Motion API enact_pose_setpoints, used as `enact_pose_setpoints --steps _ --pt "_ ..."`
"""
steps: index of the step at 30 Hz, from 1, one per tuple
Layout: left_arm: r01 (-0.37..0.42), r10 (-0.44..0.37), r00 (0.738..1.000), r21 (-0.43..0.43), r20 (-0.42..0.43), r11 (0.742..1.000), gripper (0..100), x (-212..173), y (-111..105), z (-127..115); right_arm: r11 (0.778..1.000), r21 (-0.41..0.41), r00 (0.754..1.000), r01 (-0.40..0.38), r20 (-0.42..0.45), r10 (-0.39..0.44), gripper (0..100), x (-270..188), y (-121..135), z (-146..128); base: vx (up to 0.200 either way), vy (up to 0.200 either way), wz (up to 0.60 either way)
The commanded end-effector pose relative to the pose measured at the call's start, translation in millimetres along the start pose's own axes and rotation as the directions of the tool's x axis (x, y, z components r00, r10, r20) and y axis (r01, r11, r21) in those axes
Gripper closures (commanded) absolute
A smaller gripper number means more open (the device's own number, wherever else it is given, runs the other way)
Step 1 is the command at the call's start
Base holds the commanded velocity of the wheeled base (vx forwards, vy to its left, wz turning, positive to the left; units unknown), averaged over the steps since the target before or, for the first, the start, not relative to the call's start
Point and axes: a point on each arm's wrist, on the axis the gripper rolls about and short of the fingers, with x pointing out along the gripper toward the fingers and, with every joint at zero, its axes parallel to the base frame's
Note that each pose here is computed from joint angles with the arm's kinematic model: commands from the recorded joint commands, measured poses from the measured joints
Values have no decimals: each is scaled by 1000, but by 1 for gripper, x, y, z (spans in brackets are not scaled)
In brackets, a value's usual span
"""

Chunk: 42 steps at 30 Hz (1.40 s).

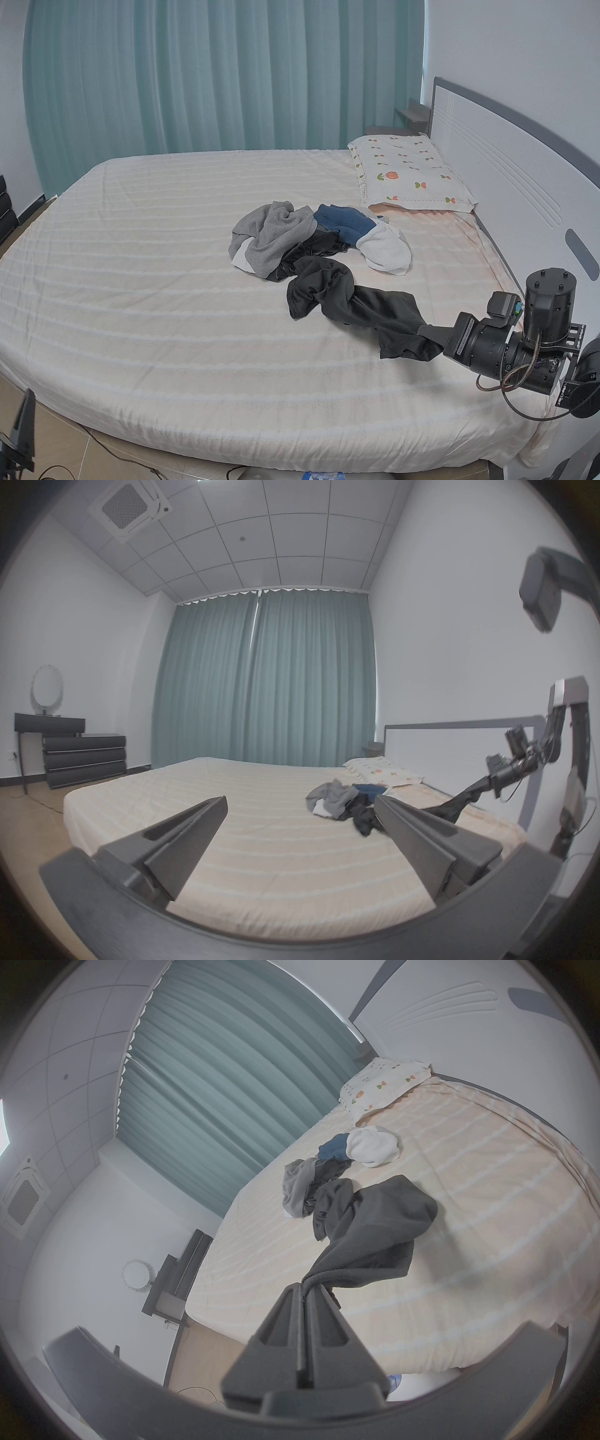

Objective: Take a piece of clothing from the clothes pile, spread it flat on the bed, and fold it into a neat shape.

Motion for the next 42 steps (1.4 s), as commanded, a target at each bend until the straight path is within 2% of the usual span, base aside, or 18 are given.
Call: enact_pose_setpoints --steps 1,4,6,8,9,14,16,17,19,25,29,35,42 --pt "233 -240 911 -64 -336 970 0 69 -4 15 997 -28 997 -77 30 78 100 -1 13 2 0 0 0" --pt "317 -292 821 -34 -491 948 0 93 -7 -4 994 -51 995 -100 -24 99 100 0 18 -12 0 0 0" --pt "361 -331 752 -64 -570 930 0 116 -13 -11 992 -55 993 -118 -14 117 100 2 23 -10 0 0 0" --pt "377 -348 719 -83 -602 922 0 139 -20 -19 990 -56 991 -132 19 133 100 3 27 -5 0 0 0" --pt "377 -347 712 -85 -611 922 0 146 -21 -22 990 -55 991 -131 26 132 100 4 28 -4 0 0 0" --pt "384 -369 639 -135 -675 913 0 196 -41 -58 992 -53 993 -118 25 119 100 10 26 -5 0 0 0" --pt "388 -383 626 -154 -679 909 0 201 -47 -63 991 -52 992 -122 31 124 100 10 27 -4 0 0 0" --pt "395 -413 593 -197 -691 897 0 211 -60 -74 990 -50 990 -129 50 131 100 10 27 -1 0 0 0" --pt "400 -428 573 -217 -699 891 0 223 -74 -83 990 -49 989 -133 56 136 100 10 26 -1 0 0 0" --pt "403 -416 564 -201 -713 893 0 250 -113 -106 991 -47 990 -128 57 130 100 13 26 0 0 0 0" --pt "406 -394 577 -167 -715 899 0 270 -138 -126 994 -36 992 -104 69 106 100 15 19 2 0 0 0" --pt "370 -385 615 -180 -688 912 0 291 -157 -137 993 -38 991 -110 78 113 100 12 19 3 0 0 0" --pt "379 -394 612 -183 -686 907 0 302 -171 -147 992 -40 989 -120 78 123 100 14 22 3 0 0 0"
